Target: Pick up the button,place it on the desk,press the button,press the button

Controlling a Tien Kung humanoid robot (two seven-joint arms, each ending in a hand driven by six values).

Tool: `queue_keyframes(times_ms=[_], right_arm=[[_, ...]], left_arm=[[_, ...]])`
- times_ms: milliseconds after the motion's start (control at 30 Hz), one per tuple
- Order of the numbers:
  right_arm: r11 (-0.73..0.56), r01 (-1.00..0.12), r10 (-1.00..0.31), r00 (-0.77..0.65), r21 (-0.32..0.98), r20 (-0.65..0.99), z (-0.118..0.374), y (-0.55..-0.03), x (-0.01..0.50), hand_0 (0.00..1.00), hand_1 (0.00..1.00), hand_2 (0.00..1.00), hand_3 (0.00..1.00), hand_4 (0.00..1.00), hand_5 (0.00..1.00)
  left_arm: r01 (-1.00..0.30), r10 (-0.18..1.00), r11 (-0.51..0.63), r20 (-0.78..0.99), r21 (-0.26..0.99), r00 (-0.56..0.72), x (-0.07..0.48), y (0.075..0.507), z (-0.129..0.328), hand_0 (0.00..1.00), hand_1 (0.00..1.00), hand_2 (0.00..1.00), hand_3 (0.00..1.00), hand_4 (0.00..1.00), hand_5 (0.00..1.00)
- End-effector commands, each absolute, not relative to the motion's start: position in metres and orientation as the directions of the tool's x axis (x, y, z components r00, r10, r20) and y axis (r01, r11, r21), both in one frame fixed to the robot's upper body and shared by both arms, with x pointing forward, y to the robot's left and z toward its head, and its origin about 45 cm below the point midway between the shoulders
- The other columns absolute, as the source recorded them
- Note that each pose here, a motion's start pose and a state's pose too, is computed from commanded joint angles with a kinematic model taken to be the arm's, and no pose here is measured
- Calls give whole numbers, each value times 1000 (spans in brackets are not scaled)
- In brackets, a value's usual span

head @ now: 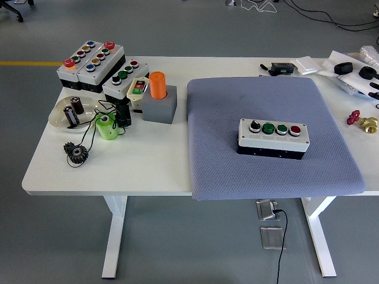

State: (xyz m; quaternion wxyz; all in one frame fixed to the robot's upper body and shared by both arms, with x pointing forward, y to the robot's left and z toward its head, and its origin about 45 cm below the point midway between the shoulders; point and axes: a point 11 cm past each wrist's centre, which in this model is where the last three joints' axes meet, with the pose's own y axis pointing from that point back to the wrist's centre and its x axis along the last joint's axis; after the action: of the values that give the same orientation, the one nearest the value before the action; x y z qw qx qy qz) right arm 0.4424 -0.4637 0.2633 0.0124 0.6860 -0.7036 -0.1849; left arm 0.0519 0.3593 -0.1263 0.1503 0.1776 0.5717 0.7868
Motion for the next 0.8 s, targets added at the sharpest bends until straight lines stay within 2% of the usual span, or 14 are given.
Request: queue_keyframes(times_ms=[800], right_arm=[[-10,-958,-974,-56,288,-220,257,-467,437,882,828,851,813,598,834]], left_arm=[[-32,490,-296,123,955,-863,41,358,-128,711,781,815,679,427,969]])
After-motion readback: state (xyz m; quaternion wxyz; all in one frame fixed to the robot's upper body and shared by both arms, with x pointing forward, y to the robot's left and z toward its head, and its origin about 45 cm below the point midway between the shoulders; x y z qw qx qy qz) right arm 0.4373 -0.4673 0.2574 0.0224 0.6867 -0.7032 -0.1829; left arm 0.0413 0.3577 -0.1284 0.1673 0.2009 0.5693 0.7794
